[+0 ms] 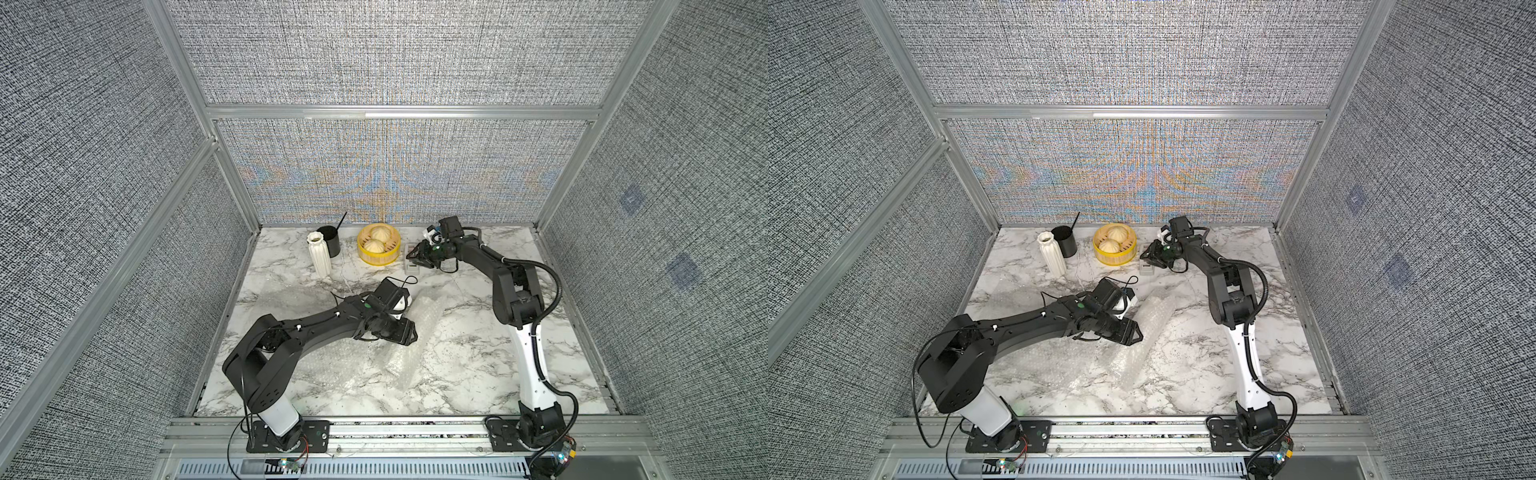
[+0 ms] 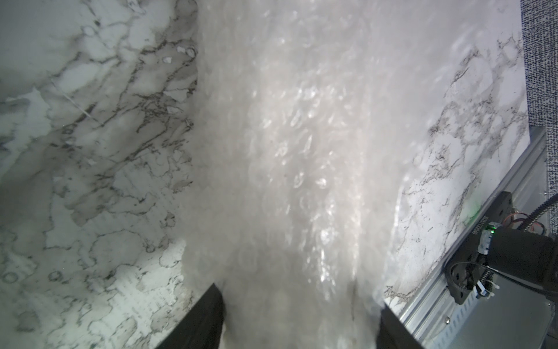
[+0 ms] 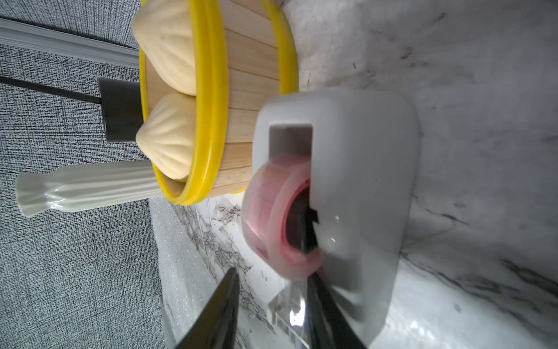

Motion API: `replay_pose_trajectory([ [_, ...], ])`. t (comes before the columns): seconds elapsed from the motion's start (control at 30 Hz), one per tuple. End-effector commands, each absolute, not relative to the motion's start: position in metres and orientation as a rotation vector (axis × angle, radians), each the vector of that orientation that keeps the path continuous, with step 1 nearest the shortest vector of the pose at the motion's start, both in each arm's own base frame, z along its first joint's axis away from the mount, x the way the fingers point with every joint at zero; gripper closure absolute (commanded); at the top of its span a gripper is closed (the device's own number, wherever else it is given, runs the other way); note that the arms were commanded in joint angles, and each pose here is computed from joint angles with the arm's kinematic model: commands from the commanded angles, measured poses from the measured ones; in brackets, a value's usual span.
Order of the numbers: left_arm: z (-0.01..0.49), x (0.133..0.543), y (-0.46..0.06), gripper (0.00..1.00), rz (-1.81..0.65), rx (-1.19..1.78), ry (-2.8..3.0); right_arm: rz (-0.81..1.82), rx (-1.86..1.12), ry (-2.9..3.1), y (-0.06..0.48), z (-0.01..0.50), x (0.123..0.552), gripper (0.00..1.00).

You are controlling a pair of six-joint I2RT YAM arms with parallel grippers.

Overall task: Wrap vases in bubble wrap
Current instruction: Tear off the tape using the Tape Cutter.

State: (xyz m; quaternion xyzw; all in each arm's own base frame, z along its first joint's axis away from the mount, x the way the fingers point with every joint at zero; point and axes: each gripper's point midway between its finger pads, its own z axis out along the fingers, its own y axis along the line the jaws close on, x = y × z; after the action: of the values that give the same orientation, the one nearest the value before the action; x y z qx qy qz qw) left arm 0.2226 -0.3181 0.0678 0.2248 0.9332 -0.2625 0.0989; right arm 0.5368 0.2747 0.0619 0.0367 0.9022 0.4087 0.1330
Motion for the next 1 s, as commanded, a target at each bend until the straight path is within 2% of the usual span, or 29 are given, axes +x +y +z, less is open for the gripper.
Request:
replay_pose_trajectory([
  [0.0, 0.045, 0.213, -0.289, 0.35, -0.593, 0.641, 2.882, 1.147, 0.207, 2.749, 0.270, 0.036, 0.518, 0.61],
  [0.3, 0.045, 0.214, -0.289, 0.35, -0.596, 0.639, 2.881, 1.169, 0.240, 2.722, 0.266, 0.043, 0.514, 0.68],
  [0.5, 0.047, 0.216, -0.289, 0.35, -0.595, 0.636, 2.876, 1.190, 0.249, 2.742, 0.268, 0.030, 0.513, 0.75],
  [0.63, 0.047, 0.216, -0.288, 0.35, -0.597, 0.633, 2.877, 1.210, 0.257, 2.734, 0.270, 0.029, 0.514, 0.77],
  [0.87, 0.047, 0.217, -0.286, 0.35, -0.593, 0.628, 2.878, 1.229, 0.264, 2.700, 0.268, 0.040, 0.519, 0.90],
  [0.97, 0.047, 0.218, -0.286, 0.35, -0.592, 0.624, 2.877, 1.235, 0.269, 2.684, 0.267, 0.045, 0.521, 0.92],
])
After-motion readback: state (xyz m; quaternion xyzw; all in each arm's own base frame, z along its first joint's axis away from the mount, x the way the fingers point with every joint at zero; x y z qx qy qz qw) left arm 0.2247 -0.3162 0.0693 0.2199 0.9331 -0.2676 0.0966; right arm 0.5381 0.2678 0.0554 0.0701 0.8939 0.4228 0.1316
